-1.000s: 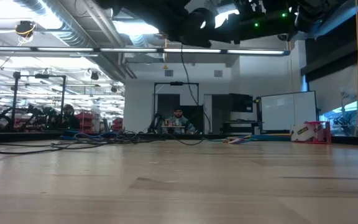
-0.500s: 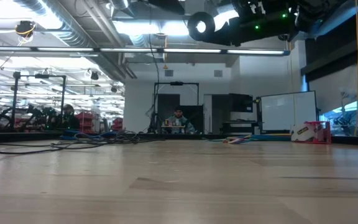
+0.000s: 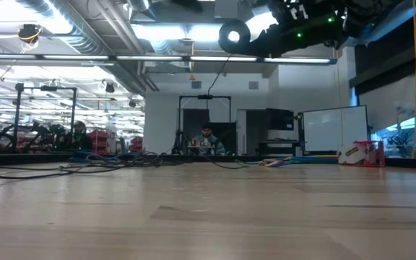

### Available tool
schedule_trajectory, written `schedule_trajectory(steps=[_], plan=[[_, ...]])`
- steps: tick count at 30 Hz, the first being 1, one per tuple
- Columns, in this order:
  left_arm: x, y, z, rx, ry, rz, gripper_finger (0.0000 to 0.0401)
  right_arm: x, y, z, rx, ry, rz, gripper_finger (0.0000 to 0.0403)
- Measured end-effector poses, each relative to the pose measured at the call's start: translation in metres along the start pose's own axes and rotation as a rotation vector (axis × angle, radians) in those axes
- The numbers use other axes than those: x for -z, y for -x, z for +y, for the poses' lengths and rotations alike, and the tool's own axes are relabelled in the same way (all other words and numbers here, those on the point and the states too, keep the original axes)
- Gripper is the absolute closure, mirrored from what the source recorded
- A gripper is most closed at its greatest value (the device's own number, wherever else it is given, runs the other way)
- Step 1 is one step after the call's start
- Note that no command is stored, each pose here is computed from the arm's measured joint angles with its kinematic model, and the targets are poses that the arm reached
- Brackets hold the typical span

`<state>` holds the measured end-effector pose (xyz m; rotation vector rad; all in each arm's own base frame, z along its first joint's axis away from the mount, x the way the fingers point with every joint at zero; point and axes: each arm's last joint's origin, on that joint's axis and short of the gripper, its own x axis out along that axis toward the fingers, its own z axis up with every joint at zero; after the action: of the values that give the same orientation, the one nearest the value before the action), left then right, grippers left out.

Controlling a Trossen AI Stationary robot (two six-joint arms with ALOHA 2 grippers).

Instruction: Coiling cords

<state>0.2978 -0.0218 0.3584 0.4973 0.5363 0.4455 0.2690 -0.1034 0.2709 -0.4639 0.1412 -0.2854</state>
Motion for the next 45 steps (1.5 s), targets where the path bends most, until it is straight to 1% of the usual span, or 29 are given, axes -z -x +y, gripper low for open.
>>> schedule_trajectory(steps=[1,2,3,6,8,10,13,15,25,30,32,34,36,39,40,45], plan=[[-0.006,0.004,0.008,-0.042,0.012,-0.035,0.0219,0.000,0.000,0.000,-0.011,0.001,-0.006,0.0393],[-0.011,0.005,0.013,-0.061,0.022,-0.075,0.0219,0.000,0.000,0.001,-0.032,0.001,-0.016,0.0393],[-0.013,0.003,0.017,-0.058,0.023,-0.109,0.0219,-0.001,0.000,0.002,-0.055,0.001,-0.028,0.0393],[-0.014,-0.009,0.026,0.024,0.020,-0.174,0.0219,-0.001,0.000,0.004,-0.122,0.001,-0.053,0.0393],[-0.007,-0.024,0.027,0.099,0.019,-0.162,0.0219,-0.001,0.000,0.006,-0.172,0.000,-0.064,0.0393],[-0.003,-0.038,0.030,0.121,0.034,-0.160,0.0219,-0.001,0.001,0.007,-0.203,-0.002,-0.075,0.0393],[0.001,-0.058,0.032,0.091,0.033,-0.154,0.0219,-0.001,0.001,0.007,-0.205,-0.002,-0.075,0.0393],[0.002,-0.066,0.033,0.074,0.029,-0.158,0.0219,0.000,0.001,0.007,-0.209,-0.002,-0.068,0.0393],[0.005,-0.066,0.045,0.051,0.042,-0.154,0.0219,0.000,0.001,0.007,-0.212,-0.003,-0.071,0.0393],[0.012,-0.078,0.048,0.115,0.063,-0.148,0.0224,0.002,0.001,0.009,-0.246,-0.005,-0.074,0.0393],[0.014,-0.079,0.049,0.138,0.066,-0.151,0.0240,0.002,0.001,0.009,-0.244,-0.005,-0.073,0.0393],[0.014,-0.079,0.050,0.166,0.067,-0.163,0.0271,0.001,0.001,0.008,-0.243,-0.004,-0.082,0.0393],[0.014,-0.079,0.049,0.200,0.063,-0.176,0.0311,0.000,0.001,0.008,-0.245,-0.002,-0.090,0.0393],[0.013,-0.078,0.048,0.207,0.034,-0.188,0.0378,-0.002,0.001,0.007,-0.232,-0.010,-0.111,0.0393],[0.012,-0.078,0.047,0.204,0.025,-0.194,0.0388,-0.002,0.001,0.007,-0.232,-0.012,-0.114,0.0393],[0.011,-0.078,0.046,0.178,0.005,-0.195,0.0396,0.000,0.001,0.008,-0.236,-0.022,-0.080,0.0393]])
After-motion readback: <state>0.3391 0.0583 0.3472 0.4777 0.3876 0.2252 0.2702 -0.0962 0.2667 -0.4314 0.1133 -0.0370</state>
